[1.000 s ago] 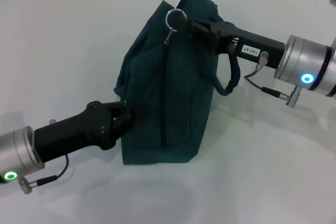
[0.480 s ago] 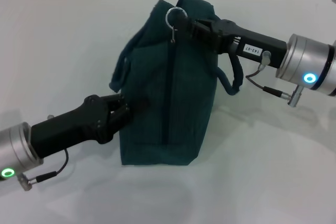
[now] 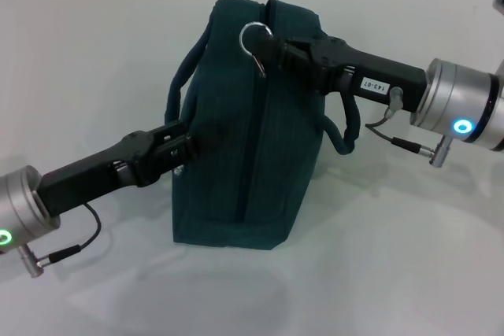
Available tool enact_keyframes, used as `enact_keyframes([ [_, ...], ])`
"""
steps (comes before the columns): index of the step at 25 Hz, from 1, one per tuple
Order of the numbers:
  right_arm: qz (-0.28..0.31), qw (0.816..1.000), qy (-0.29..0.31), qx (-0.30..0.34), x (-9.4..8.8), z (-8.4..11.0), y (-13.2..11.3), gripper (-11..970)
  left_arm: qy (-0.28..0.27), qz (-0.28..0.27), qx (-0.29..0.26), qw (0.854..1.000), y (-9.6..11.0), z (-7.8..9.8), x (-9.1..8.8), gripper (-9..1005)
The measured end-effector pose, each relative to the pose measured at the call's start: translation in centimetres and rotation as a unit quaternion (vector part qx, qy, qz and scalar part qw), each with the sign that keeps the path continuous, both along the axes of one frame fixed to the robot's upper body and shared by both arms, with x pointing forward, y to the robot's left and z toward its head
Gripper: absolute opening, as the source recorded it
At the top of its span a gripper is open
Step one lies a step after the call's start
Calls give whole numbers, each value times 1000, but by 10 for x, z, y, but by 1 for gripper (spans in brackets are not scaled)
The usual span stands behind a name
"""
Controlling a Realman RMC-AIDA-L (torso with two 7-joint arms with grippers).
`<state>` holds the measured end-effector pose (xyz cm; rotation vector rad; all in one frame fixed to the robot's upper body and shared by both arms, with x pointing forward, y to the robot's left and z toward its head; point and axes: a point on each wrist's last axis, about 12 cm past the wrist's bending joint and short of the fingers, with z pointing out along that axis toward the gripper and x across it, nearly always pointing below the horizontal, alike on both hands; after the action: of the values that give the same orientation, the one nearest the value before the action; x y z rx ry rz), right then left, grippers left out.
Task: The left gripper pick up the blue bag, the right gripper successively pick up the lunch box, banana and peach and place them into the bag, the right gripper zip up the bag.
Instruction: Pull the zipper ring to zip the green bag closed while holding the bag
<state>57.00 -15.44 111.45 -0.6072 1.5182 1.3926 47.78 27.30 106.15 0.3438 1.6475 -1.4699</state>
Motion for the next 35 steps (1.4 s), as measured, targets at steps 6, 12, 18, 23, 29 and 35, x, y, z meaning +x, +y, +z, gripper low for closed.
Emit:
enact_keyframes([
  [6, 2, 1000, -4, 1, -1, 0, 0, 5, 33, 8, -17, 999, 0, 0, 3, 640],
  [12, 1, 1000, -4, 0, -1, -1, -1, 5, 59, 18, -29, 998, 2, 0, 5, 678],
  [18, -2, 1000, -4, 2, -1, -1, -2, 5, 62, 21, -26, 998, 1, -2, 6, 641],
  [23, -6, 1000, -3, 3, 1, 0, -3, 4, 62, 18, -25, 998, 1, -2, 5, 465],
  [29, -33, 999, 3, 8, 6, -1, -13, 4, 56, -2, -17, 998, -3, -1, 6, 167],
  [35, -59, 998, -2, 15, 12, 1, -21, 4, 37, -21, -24, 999, -3, 4, 3, 103],
])
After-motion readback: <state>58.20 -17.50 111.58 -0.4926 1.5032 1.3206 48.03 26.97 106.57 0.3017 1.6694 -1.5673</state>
